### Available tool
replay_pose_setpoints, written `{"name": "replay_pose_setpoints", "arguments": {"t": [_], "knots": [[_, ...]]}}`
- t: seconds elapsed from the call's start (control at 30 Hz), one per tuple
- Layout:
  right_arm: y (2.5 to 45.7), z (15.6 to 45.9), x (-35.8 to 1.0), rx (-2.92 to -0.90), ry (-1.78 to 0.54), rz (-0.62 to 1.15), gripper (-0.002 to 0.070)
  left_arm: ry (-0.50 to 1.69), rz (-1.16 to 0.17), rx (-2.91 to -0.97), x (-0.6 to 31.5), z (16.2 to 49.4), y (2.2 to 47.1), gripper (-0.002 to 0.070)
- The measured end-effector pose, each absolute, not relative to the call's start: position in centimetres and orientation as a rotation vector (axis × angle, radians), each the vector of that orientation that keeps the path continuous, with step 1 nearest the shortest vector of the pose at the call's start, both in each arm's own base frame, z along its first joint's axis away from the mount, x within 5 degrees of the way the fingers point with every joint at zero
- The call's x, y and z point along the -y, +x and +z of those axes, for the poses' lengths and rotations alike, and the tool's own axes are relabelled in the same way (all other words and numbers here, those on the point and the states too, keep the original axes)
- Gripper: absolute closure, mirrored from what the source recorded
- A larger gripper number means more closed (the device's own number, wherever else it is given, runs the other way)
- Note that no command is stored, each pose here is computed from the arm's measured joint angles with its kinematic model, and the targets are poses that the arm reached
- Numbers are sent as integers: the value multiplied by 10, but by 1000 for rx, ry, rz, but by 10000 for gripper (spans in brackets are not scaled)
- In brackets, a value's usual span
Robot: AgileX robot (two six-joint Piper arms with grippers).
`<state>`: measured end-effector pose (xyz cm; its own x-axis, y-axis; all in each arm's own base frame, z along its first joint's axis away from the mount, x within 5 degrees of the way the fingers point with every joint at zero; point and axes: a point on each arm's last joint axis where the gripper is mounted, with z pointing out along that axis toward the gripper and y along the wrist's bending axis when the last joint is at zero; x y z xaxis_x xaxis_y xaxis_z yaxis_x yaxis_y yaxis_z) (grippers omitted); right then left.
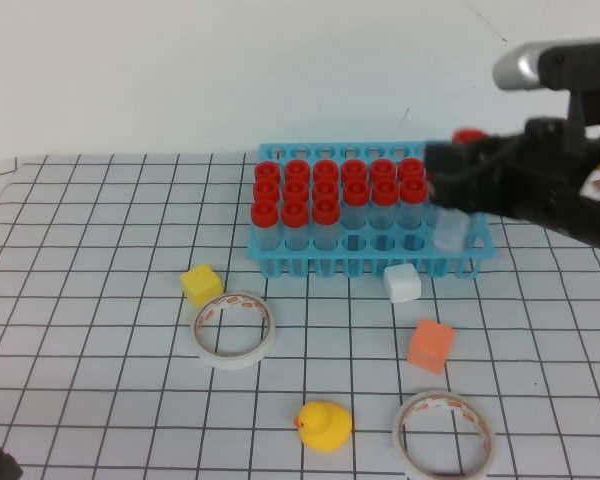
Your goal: Place the test tubes
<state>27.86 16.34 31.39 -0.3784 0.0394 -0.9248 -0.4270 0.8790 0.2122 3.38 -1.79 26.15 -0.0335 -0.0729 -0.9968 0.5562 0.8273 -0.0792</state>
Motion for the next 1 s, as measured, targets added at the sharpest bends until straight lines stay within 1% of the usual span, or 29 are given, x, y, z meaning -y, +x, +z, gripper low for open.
{"name": "replay_pose_setpoints", "arguments": {"t": [0.07, 0.17, 0.33, 0.43, 0.47, 0.53, 0.63, 0.83, 1.0], "knots": [[288, 312, -170, -1810, -286, 523, 408, 400, -527, -1531, 18, 262, 34, 676], [300, 305, -186, -1638, -408, 551, 408, 400, -527, -1531, 18, 262, 34, 676], [313, 279, -207, -1462, -553, 578, 408, 400, -527, -1531, 18, 262, 34, 676], [321, 258, -213, -1460, -575, 557, 408, 400, -527, -1531, 18, 262, 34, 676], [326, 248, -213, -1489, -551, 550, 408, 400, -527, -1531, 18, 262, 34, 676], [330, 237, -214, -1523, -525, 546, 408, 400, -527, -1531, 18, 262, 34, 676], [335, 224, -215, -1543, -486, 551, 408, 399, -528, -1531, 18, 262, 34, 676], [343, 202, -217, -1516, -437, 568, 408, 399, -528, -1531, 18, 262, 34, 676], [347, 192, -217, -1503, -461, 497, 408, 399, -528, -1531, 18, 262, 34, 676]]}}
